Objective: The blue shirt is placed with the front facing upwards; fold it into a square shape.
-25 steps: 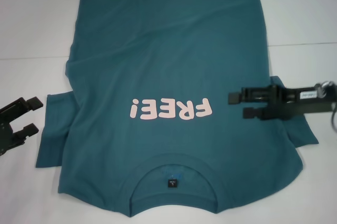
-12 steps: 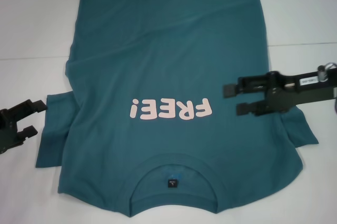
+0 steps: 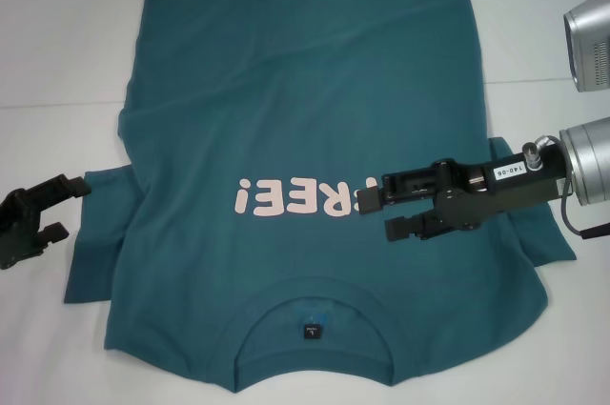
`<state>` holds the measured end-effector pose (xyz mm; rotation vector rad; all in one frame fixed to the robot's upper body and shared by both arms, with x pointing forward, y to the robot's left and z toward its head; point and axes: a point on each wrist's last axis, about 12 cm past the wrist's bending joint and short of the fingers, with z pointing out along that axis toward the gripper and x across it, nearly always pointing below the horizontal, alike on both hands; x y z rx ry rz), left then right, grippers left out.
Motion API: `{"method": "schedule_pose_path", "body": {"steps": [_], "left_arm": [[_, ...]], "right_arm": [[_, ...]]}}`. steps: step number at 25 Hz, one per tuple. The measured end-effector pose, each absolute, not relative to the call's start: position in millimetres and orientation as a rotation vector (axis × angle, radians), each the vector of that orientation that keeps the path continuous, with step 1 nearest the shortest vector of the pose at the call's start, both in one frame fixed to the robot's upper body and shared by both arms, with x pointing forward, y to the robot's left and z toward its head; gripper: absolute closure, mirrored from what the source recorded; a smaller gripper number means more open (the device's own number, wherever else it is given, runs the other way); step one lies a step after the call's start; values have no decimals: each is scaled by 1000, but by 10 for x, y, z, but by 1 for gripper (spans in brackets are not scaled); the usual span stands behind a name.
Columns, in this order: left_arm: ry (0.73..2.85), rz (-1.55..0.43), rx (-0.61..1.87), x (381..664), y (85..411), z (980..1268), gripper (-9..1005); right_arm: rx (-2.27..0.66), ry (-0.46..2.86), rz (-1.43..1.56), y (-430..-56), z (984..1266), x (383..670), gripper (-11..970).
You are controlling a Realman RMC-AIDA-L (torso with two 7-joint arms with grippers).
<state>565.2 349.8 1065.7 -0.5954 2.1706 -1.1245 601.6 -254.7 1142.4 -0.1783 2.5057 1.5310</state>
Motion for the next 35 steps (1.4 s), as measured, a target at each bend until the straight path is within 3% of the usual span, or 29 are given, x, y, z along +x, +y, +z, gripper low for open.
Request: {"method": "schedule_pose_path", "body": {"steps": [35], "left_arm": [[2264, -1007, -586, 5749, 3359, 10495, 93]], "right_arm": [[-119, 2501, 1527, -2614, 11391, 6003, 44]]}}
